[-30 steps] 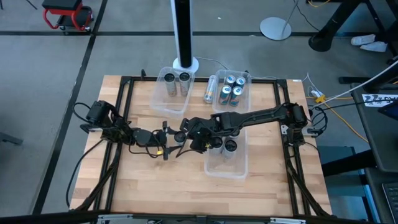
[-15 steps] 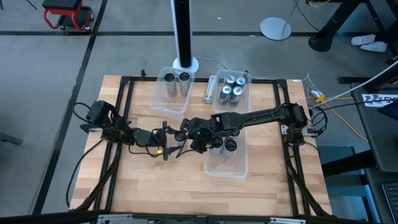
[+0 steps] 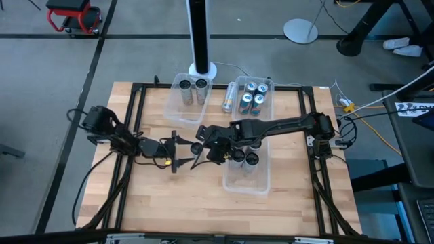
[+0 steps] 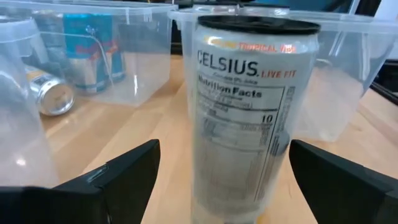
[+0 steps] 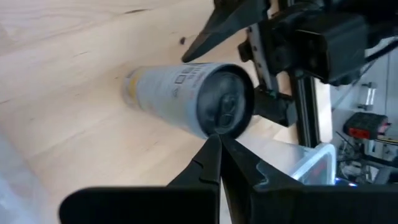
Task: Sort soda cans
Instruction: Adjust the transparent bins
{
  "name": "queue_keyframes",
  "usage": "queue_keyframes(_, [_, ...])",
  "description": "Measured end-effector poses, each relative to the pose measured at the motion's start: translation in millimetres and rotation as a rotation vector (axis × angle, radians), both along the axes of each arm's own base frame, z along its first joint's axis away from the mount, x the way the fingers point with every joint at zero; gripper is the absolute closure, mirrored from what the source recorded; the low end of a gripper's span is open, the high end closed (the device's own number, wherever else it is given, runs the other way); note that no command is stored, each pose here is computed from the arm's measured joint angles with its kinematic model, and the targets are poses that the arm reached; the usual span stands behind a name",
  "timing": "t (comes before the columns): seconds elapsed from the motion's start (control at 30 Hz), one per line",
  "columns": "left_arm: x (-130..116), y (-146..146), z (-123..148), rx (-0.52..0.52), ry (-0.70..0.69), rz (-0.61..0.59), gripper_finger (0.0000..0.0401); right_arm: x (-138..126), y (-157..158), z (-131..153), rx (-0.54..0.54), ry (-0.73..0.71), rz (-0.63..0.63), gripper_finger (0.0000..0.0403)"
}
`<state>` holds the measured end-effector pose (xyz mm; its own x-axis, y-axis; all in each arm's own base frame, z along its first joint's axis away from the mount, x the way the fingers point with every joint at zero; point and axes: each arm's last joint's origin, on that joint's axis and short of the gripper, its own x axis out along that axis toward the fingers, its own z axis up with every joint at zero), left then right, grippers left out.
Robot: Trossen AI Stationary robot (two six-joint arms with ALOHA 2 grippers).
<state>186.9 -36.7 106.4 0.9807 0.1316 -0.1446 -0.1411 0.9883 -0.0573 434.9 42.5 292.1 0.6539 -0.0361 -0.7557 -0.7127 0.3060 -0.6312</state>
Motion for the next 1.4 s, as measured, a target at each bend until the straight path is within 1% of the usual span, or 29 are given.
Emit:
queue_keyframes(0.1, [-4,1,0,0.000,0.036,0.001,0.0056,-1,0,5,0.004,0.012,-0.007,0.0394])
queue_keyframes(0.23, [-6,2,1,0.002,0.067,0.002,0.0056,-5,-1,22,0.021,0.016,-0.030,0.0394])
queue_keyframes(0.33, [-8,2,3,0.000,0.079,0.003,0.0056,-12,-2,34,0.045,0.069,-0.081,0.0394])
queue_keyframes(0.4, [-8,2,2,-0.002,0.091,0.004,0.0056,-15,-3,38,0.068,0.079,-0.114,0.0394])
queue_keyframes(0.53, [-9,2,1,-0.004,0.107,0.005,0.0056,-18,-2,29,0.122,0.158,-0.169,0.0394])
queue_keyframes(0.67, [-9,2,-1,0.001,0.133,0.006,0.0056,-18,5,8,0.173,0.227,-0.146,0.0394])
queue_keyframes(0.9, [-10,2,-2,0.002,0.145,0.007,0.0056,-23,13,-20,0.160,0.315,-0.124,0.0394])
queue_keyframes(1.13, [-10,2,-3,0.006,0.148,0.006,0.0056,-29,21,-22,0.152,0.362,-0.109,0.0394])
queue_keyframes(1.23, [-10,2,-3,0.005,0.154,0.007,0.0057,-37,27,-23,0.137,0.430,-0.107,0.0394])
queue_keyframes(1.4, [-11,3,-5,0.009,0.177,0.008,0.0057,-48,37,-26,0.135,0.515,-0.145,0.0394])
